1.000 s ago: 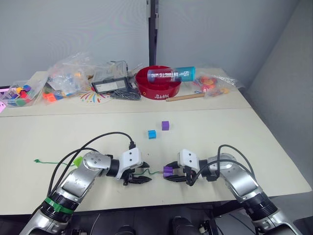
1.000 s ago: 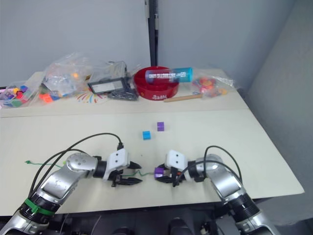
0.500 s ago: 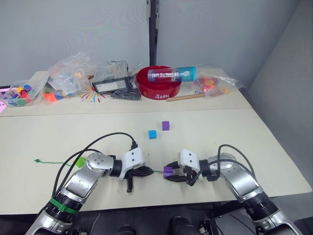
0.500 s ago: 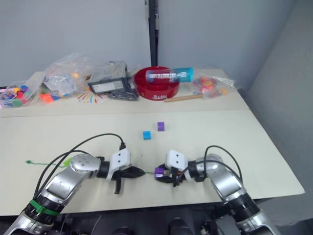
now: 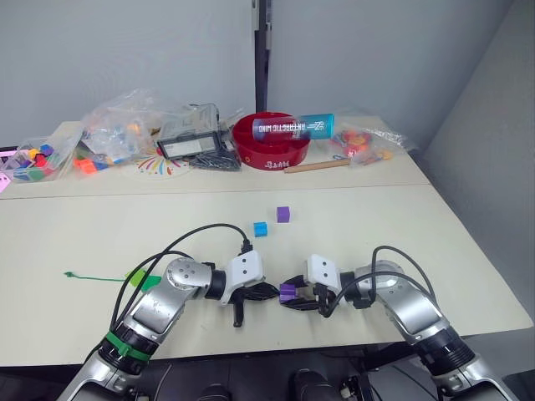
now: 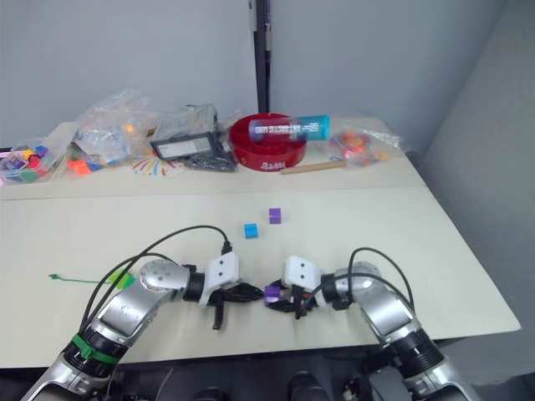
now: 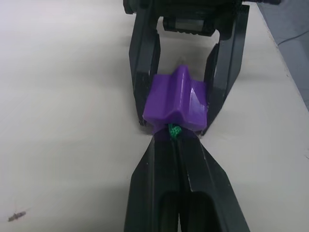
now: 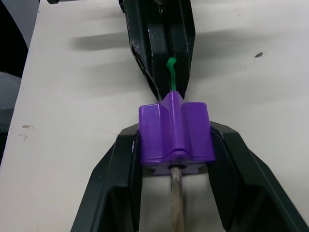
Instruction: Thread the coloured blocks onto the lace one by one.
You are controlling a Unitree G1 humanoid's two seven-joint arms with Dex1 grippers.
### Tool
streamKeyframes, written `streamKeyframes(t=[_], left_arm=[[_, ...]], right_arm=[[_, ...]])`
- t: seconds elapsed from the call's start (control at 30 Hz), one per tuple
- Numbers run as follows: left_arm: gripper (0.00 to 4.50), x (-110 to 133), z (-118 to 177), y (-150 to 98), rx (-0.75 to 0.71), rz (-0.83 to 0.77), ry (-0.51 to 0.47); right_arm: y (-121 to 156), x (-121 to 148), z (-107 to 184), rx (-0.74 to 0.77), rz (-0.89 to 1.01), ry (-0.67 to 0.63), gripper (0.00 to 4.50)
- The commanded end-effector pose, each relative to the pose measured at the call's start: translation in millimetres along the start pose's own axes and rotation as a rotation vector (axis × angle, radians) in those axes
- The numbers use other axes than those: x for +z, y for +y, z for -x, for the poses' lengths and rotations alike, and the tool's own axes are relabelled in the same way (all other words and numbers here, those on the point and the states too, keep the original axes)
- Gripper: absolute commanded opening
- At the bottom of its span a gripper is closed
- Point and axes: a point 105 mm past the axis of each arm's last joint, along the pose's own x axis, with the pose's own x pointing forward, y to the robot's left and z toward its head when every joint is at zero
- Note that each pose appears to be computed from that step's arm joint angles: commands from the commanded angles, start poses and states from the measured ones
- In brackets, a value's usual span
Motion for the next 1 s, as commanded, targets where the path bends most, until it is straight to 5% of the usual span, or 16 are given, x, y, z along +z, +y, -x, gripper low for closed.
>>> streamKeyframes(t=[0.03,0.13,0.2,0.37,0.43,0.7,1.0], left_arm=[[0.00,7.8,6.4,-1.0,-0.001,-0.012,-0.013],[0.84,8.5,16.0,-1.9,-0.003,0.012,-0.019],[1.55,10.0,21.8,-3.5,-0.013,0.013,-0.021],[3.19,14.4,25.3,-4.4,-0.029,-0.069,-0.007],[3.21,14.9,20.6,-3.3,-0.039,-0.080,-0.009],[3.21,22.2,-9.2,1.5,-0.077,-0.165,-0.038],[3.21,14.1,-35.2,0.5,-0.126,-0.168,-0.036]], right_arm=[[-0.9,-3.1,-4.0,-0.006,-0.005,0.030,1.37],[-2.9,-2.5,-4.3,-0.016,-0.021,0.032,1.37],[-4.3,-0.1,-3.5,-0.023,-0.039,0.017,2.40],[-3.8,7.4,14.5,-0.039,-0.051,0.006,4.05],[-2.5,7.2,23.3,-0.051,-0.054,0.010,4.46],[5.3,-3.1,50.4,-0.110,-0.083,0.046,4.46],[5.6,-11.5,46.6,-0.163,-0.094,0.059,4.46]])
